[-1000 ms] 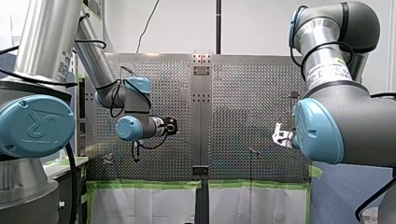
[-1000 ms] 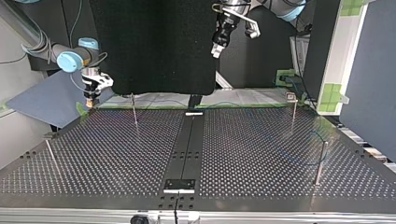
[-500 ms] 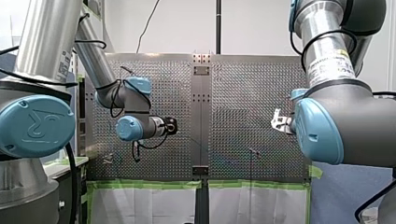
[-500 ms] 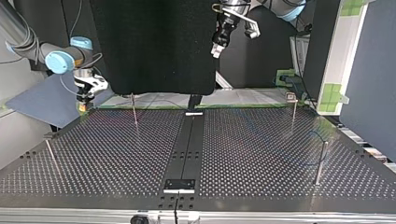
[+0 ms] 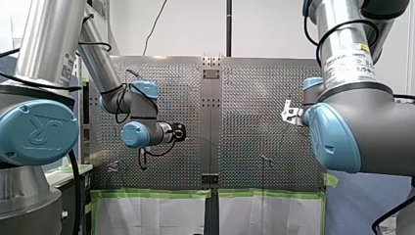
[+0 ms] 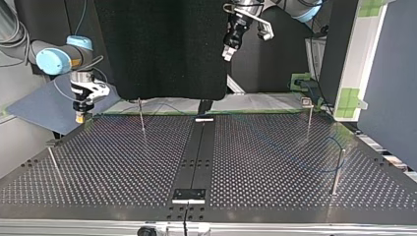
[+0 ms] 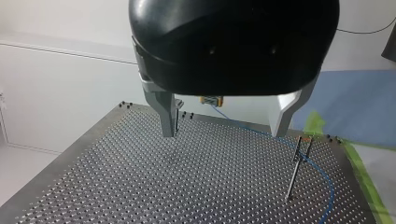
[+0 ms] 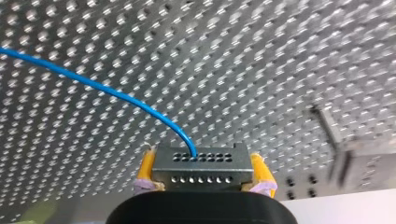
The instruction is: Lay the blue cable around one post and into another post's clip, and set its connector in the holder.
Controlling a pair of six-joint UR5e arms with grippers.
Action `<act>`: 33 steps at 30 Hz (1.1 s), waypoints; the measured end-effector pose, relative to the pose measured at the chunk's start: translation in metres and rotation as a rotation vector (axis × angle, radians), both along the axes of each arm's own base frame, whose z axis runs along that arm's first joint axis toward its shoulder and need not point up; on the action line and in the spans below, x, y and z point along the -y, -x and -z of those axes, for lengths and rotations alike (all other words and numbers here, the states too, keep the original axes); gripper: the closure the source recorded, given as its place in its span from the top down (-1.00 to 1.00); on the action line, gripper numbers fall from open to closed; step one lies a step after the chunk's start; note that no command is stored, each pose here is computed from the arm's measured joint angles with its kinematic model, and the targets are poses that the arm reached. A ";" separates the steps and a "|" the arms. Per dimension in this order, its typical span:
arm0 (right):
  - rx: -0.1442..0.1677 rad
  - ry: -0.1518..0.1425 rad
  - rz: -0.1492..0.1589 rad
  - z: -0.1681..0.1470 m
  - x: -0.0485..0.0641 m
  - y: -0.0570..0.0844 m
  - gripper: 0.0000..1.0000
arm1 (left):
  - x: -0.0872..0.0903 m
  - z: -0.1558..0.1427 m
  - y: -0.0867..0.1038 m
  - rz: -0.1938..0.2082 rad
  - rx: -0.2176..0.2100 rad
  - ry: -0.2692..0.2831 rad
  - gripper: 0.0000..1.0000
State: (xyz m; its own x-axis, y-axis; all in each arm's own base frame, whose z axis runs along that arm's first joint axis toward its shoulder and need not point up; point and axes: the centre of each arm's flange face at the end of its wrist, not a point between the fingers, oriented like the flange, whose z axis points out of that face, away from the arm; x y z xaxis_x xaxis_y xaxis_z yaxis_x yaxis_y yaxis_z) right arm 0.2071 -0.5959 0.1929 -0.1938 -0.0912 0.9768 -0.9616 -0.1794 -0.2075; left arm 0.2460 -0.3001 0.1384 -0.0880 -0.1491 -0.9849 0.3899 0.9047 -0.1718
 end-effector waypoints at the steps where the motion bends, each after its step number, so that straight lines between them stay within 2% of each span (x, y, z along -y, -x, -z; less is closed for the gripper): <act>1: -0.002 0.008 -0.003 -0.004 -0.001 -0.001 -1.00 | 0.000 0.000 0.000 0.000 0.000 0.000 0.96; 6: -0.008 0.050 -0.006 -0.028 -0.004 -0.003 -1.00 | 0.000 0.000 0.000 -0.001 0.000 0.000 0.96; 10: -0.013 0.065 -0.002 -0.037 -0.004 -0.001 -1.00 | -0.001 0.000 -0.001 -0.003 0.000 0.000 0.96; 15: -0.005 0.064 0.008 -0.038 -0.002 0.006 -1.00 | -0.002 0.000 -0.002 -0.007 0.000 0.000 0.96; 20: 0.007 0.060 0.030 -0.038 0.002 0.019 -1.00 | -0.003 0.000 -0.003 -0.010 -0.001 -0.002 0.96; 27: -0.014 0.049 0.049 -0.037 0.003 0.029 -1.00 | -0.003 0.000 -0.003 -0.010 -0.001 -0.003 0.96; 33: -0.014 0.058 0.058 -0.041 0.007 0.035 -1.00 | -0.003 0.000 -0.003 -0.011 -0.003 -0.003 0.96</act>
